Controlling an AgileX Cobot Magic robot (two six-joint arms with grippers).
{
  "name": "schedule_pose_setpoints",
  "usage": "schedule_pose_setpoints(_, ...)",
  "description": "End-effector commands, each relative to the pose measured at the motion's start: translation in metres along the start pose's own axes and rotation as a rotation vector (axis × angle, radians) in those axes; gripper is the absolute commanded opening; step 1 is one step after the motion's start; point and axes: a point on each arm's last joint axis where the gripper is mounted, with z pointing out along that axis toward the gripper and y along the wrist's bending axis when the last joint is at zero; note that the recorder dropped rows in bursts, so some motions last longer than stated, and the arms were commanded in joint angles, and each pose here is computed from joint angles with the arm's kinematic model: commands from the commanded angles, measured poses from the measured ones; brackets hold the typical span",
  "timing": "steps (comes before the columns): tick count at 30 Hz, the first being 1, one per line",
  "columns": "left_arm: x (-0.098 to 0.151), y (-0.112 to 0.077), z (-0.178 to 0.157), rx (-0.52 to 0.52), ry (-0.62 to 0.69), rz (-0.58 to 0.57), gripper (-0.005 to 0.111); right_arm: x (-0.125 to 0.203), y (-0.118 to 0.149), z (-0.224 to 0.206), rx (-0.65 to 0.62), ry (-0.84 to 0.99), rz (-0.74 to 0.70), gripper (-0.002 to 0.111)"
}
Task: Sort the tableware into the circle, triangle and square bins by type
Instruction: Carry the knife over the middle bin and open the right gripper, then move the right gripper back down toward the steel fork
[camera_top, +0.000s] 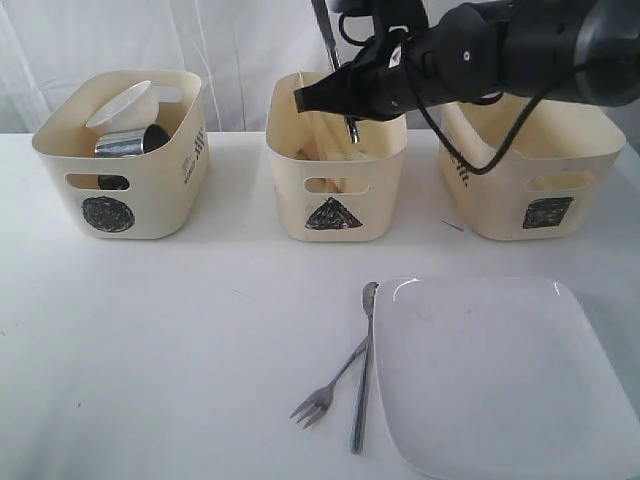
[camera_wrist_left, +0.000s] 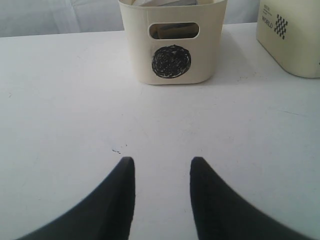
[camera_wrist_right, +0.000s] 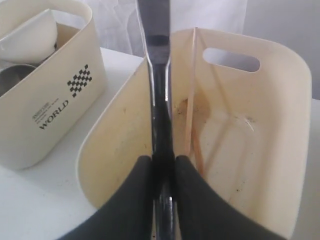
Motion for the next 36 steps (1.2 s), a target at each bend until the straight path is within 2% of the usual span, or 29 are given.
schedule_pose_setpoints(1,0.001,0.000,0.000,0.004,0.002,-0.007,0.042,-0.001,-0.013,0.023,0.022,0.026,-0.006,0.000)
schedule_pose_setpoints(13,0.001,0.000,0.000,0.004,0.002,-0.007,0.042,0.014,-0.023,0.064,0.031,0.109,-0.074,0.002)
schedule_pose_setpoints(15,0.001,0.000,0.000,0.004,0.002,-0.007,0.042,0.014,-0.022,0.065,0.030,0.126,-0.074,0.007)
schedule_pose_setpoints(20,0.001,0.000,0.000,0.004,0.002,-0.007,0.042,0.020,-0.022,0.064,0.025,0.197,-0.061,0.029)
schedule_pose_setpoints(23,0.001,0.000,0.000,0.004,0.002,-0.007,0.042,0.023,-0.021,0.061,0.021,0.249,-0.045,0.034)
schedule_pose_setpoints(32,0.001,0.000,0.000,0.004,0.002,-0.007,0.042,0.011,0.002,0.026,-0.017,0.279,-0.053,0.034)
schedule_pose_setpoints(36,0.001,0.000,0.000,0.004,0.002,-0.007,0.042,0.017,0.010,0.002,-0.030,0.327,-0.052,0.034)
